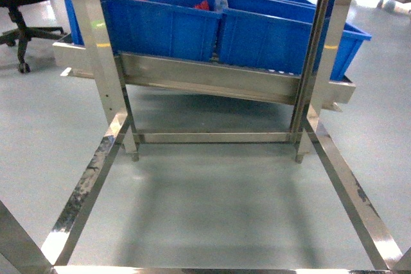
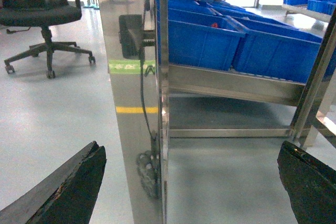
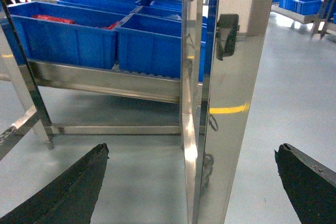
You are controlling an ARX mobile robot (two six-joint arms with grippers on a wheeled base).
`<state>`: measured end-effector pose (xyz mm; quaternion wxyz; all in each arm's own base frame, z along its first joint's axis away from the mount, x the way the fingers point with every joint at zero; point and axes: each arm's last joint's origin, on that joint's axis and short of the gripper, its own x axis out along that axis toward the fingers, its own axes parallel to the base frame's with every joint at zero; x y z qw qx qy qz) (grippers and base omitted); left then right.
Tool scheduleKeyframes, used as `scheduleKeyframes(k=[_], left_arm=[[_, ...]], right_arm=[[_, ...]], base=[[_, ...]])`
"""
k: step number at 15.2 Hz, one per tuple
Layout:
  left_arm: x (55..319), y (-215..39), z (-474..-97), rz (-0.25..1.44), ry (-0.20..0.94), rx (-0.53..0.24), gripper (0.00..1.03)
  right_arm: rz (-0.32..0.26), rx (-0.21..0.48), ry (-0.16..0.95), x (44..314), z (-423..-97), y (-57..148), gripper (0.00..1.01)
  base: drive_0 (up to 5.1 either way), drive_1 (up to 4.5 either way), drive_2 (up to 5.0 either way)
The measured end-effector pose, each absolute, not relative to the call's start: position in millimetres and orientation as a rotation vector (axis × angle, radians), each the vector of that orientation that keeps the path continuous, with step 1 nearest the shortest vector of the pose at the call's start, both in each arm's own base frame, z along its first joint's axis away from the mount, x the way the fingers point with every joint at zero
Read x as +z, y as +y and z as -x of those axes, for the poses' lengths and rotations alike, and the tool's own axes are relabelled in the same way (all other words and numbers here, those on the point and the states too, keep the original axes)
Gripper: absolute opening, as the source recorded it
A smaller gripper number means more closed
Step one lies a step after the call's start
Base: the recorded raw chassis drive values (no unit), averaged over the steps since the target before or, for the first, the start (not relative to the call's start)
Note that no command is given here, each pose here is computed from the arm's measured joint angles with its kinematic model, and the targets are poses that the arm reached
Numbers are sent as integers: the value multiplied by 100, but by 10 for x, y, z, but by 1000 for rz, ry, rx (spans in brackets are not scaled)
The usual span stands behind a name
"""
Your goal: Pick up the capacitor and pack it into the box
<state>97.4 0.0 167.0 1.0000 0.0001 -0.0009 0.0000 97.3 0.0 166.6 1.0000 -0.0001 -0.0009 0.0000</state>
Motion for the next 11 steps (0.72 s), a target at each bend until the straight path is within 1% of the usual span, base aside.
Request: scheduleKeyframes(k=[11], left_arm=[[1670,0,-974,0,-2,0,98]], right_arm=[[-1,1,-2,1668,-973,0,98]], base=[[0,0,0]])
